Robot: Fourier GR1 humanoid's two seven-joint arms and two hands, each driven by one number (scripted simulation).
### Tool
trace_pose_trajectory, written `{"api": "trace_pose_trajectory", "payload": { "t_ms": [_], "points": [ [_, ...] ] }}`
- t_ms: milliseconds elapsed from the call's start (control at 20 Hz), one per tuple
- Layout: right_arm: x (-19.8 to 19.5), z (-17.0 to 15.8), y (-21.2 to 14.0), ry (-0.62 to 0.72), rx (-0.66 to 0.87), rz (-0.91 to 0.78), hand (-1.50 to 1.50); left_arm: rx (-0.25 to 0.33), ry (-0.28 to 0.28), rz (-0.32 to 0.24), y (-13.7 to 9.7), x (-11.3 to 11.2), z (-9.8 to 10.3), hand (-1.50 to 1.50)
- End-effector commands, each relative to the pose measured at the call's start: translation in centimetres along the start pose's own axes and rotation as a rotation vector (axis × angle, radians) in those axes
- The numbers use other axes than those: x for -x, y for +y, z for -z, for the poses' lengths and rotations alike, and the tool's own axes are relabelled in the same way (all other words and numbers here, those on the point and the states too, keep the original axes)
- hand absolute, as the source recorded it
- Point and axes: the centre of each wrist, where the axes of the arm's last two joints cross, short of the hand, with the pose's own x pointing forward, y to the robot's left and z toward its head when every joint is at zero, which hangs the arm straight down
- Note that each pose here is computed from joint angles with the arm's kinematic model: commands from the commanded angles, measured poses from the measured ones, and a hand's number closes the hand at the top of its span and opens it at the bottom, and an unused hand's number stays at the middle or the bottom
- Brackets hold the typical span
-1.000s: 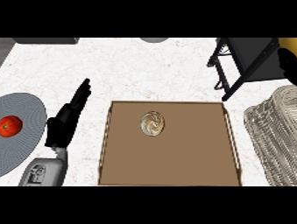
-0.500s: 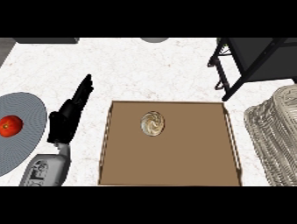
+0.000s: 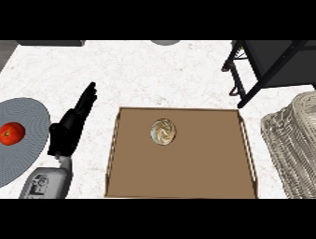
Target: Pick the lemon from the tray and place it in the tiered shelf
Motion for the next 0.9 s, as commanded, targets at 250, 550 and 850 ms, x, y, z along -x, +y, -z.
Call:
{"api": "trace_pose_trajectory", "payload": {
  "t_ms": [250, 550, 850],
  "points": [
    [1.5, 1.5, 3.7, 0.09, 0.072, 0.296, 1.5, 0.02, -0.008, -0.003, -1.3, -0.9, 0.7, 0.0],
    [3.8, 3.1, 5.4, 0.06, 0.065, 0.335, 1.5, -0.001, -0.001, -0.007, -0.6, -0.7, 0.5, 0.0],
    [7.6, 2.1, 7.2, 0.073, 0.063, 0.344, 1.5, -0.007, -0.011, 0.0, 0.0, -0.3, 1.1, 0.0]
  ]
}}
